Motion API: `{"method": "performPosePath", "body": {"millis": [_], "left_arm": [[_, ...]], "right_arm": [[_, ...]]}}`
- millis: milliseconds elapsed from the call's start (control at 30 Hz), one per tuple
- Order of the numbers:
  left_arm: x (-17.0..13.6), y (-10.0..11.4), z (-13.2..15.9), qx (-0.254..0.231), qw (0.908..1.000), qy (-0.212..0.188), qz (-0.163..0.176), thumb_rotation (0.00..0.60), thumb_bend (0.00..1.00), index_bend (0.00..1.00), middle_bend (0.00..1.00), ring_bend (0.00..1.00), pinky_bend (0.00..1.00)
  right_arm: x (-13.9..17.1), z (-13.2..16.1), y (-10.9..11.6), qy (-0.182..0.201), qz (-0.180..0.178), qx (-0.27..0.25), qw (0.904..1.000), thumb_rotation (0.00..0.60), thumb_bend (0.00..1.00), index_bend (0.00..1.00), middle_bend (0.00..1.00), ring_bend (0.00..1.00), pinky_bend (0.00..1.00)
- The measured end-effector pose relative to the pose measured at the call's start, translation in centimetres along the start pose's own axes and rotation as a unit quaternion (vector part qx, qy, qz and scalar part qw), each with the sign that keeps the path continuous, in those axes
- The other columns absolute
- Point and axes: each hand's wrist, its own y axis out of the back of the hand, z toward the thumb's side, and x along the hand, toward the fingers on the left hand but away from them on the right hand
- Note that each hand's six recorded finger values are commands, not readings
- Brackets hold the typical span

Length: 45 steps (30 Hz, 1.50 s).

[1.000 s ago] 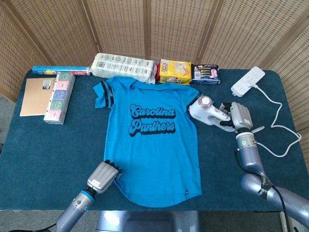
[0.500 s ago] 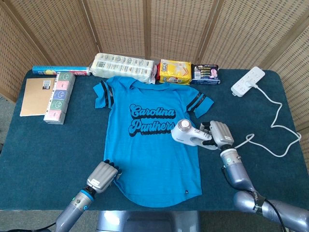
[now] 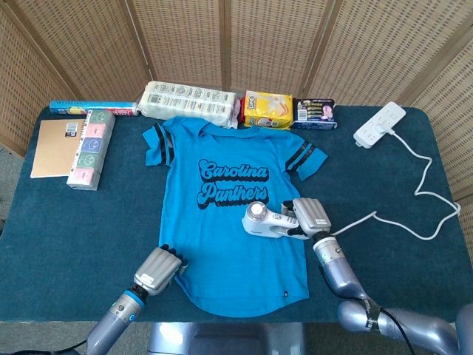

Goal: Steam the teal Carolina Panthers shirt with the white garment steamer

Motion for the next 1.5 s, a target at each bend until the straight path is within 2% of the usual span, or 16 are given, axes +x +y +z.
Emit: {"method": "performPosePath", "body": {"millis": [233,500,1100,1500], "left_arm": [[0.1,-0.1,0.2,-0.002,1.0,-0.003,0.002,0.6,0.49,0.63,0.62,0.48,0.37],[0.1,-0.2,0.2,-0.005,1.0,-0.003,0.001,0.6,0.49,0.63,0.62,0.48,0.37],[-0.1,-0.2,0.0,-0.002,1.0,-0.002,0.003,0.6,0.49,0.63,0.62,0.48,0.37],[-0.1,-0.1,0.1,-0.004,1.0,-0.002,0.004,0.6,0.49,0.63,0.62,0.48,0.37]], "right_arm": [[-0.1,2.1,-1.0,0.025,0.006,0.008,0.9996,0.6,0.37,0.69,0.75,0.85,0.86],[0.1,3.7,-1.4,0.049,-0.006,0.021,0.9986,0.6,0.37,0.69,0.75,0.85,0.85],[1.6,1.0,-2.3,0.048,-0.027,0.057,0.9968,0.6,0.37,0.69,0.75,0.83,0.84],[1.1,2.0,-3.0,0.058,-0.027,0.057,0.9963,0.6,0.37,0.69,0.75,0.83,0.84]]}}
